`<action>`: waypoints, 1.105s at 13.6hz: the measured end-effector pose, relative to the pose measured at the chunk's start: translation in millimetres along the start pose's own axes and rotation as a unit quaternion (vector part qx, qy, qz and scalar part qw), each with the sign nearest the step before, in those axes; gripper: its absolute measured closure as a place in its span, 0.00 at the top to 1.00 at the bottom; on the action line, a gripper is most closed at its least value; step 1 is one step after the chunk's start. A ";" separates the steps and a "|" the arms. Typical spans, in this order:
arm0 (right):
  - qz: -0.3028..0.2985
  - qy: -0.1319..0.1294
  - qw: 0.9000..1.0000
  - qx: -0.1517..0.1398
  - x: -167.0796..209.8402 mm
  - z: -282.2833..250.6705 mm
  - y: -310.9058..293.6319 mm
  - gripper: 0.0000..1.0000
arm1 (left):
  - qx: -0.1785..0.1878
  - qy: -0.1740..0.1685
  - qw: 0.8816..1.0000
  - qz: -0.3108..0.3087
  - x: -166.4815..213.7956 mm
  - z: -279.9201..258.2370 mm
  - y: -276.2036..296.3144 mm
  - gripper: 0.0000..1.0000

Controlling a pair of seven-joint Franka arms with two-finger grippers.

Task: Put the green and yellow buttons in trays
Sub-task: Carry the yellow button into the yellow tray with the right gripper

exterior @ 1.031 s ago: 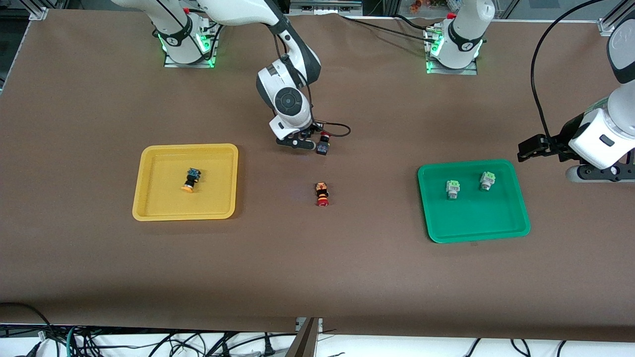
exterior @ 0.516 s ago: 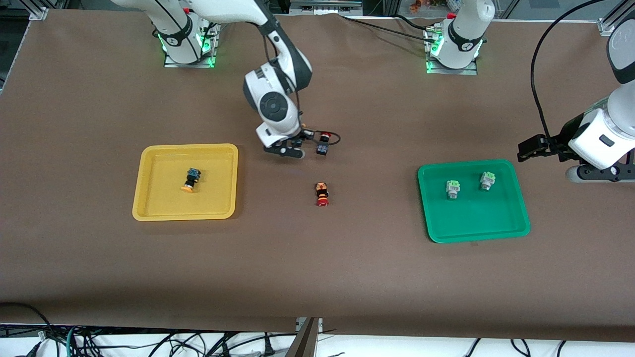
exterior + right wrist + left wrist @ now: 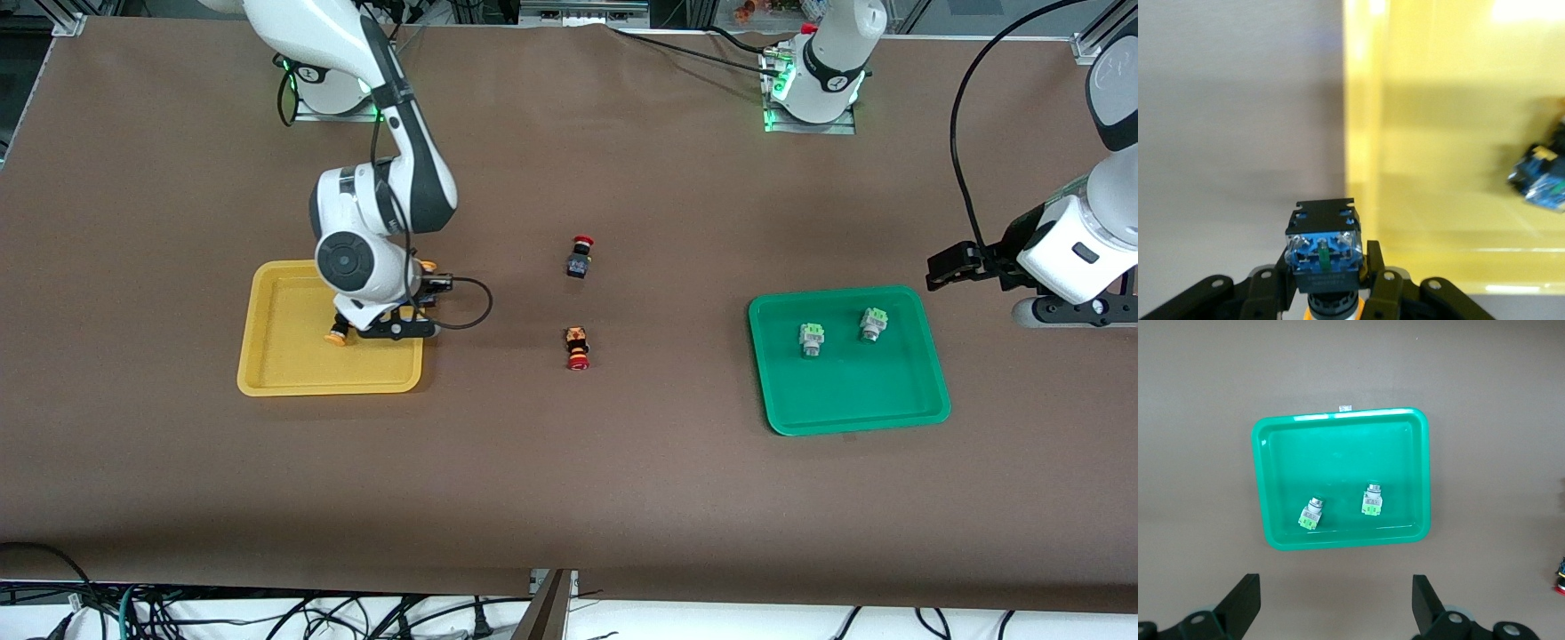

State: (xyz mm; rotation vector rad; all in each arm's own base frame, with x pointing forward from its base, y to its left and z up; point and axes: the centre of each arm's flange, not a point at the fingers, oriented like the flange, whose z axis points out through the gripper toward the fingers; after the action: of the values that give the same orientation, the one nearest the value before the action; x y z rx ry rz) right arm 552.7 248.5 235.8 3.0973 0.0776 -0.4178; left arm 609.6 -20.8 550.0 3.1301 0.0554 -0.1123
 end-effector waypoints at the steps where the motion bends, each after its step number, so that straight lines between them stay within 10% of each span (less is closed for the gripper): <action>1: -0.006 0.001 1.000 -0.005 5.2 5.8 9.9 0.44 | 0.000 0.000 1.000 0.000 0.0 0.1 -0.1 1.00; 5: -0.019 0.007 1.000 -0.019 24.8 29.7 46.7 0.44 | 0.000 -0.001 1.000 -0.002 0.5 1.1 -0.3 1.00; 11: -0.023 0.026 0.999 -0.014 35.1 13.5 48.3 0.98 | 0.000 -0.005 1.000 -0.003 2.8 5.7 -0.7 1.00; 15: -0.020 0.047 0.999 0.005 38.4 -41.3 53.3 1.00 | -0.001 0.008 1.000 -0.003 4.5 -5.8 -0.6 1.00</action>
State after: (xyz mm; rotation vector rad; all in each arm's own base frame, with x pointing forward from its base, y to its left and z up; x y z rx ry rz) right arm 603.3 198.0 265.9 3.1283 0.1408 -0.2733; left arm 614.6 -19.9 555.4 3.1301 0.0640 -0.0884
